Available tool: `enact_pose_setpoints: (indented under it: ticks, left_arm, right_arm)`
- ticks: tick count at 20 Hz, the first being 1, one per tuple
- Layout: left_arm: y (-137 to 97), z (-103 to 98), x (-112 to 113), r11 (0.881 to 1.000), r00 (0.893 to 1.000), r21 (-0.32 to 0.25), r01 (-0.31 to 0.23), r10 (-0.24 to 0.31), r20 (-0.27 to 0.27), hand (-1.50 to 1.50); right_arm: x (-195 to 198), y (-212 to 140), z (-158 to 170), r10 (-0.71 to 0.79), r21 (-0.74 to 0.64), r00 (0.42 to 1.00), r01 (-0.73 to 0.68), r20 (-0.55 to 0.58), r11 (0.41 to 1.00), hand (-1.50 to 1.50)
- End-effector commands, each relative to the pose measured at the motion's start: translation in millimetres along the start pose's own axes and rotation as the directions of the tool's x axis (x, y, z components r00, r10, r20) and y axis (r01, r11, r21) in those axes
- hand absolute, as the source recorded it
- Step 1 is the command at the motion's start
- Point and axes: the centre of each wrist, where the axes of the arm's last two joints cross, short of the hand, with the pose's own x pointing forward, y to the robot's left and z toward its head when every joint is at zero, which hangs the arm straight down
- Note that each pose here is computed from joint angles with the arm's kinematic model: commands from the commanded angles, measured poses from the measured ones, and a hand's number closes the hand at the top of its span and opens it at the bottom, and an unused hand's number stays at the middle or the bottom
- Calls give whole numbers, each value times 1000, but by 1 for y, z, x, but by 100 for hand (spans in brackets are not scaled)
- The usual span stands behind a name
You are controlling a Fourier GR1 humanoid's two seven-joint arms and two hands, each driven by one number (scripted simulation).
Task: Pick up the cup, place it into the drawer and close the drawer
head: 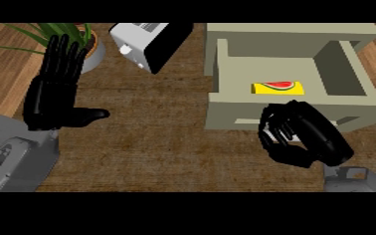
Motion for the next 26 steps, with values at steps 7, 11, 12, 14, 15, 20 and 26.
enact_pose_setpoints:
  ticks: [7, 11, 12, 14, 15, 20, 26]
  left_arm:
    - [47, 35, 10, 1000, 1000, 16, -6, 6, -8, -150]
    - [55, 60, -3, 1000, 1000, 1, -14, 14, 8, -150]
    - [42, 53, 4, 1000, 1000, 23, -19, 19, -8, -150]
    - [62, 45, 18, 1000, 1000, 3, -13, 13, 1, -150]
    - [74, 43, 12, 1000, 1000, 21, -8, 8, 18, -150]
    - [86, 48, 12, 1000, 1000, 10, -18, 18, -3, -150]
    - [79, 42, 15, 998, 998, 4, -55, 55, 6, -150]
  right_arm:
    - [-44, 58, -48, 147, 98, 986, -139, -79, 985, -150]
    - [-65, 62, -73, 163, 142, 982, -147, -101, 979, -150]
    - [-70, 67, -71, 164, 159, 981, -146, -106, 976, -150]
    - [-84, 76, -82, 157, 158, 980, -138, -119, 978, -150]
    - [-83, 65, -89, 125, 133, 985, -109, -118, 985, -150]
    - [-104, 59, -104, 85, 145, 987, -66, -134, 987, -150]
    - [-110, 31, -132, 44, 133, 988, -25, -145, 991, -150]
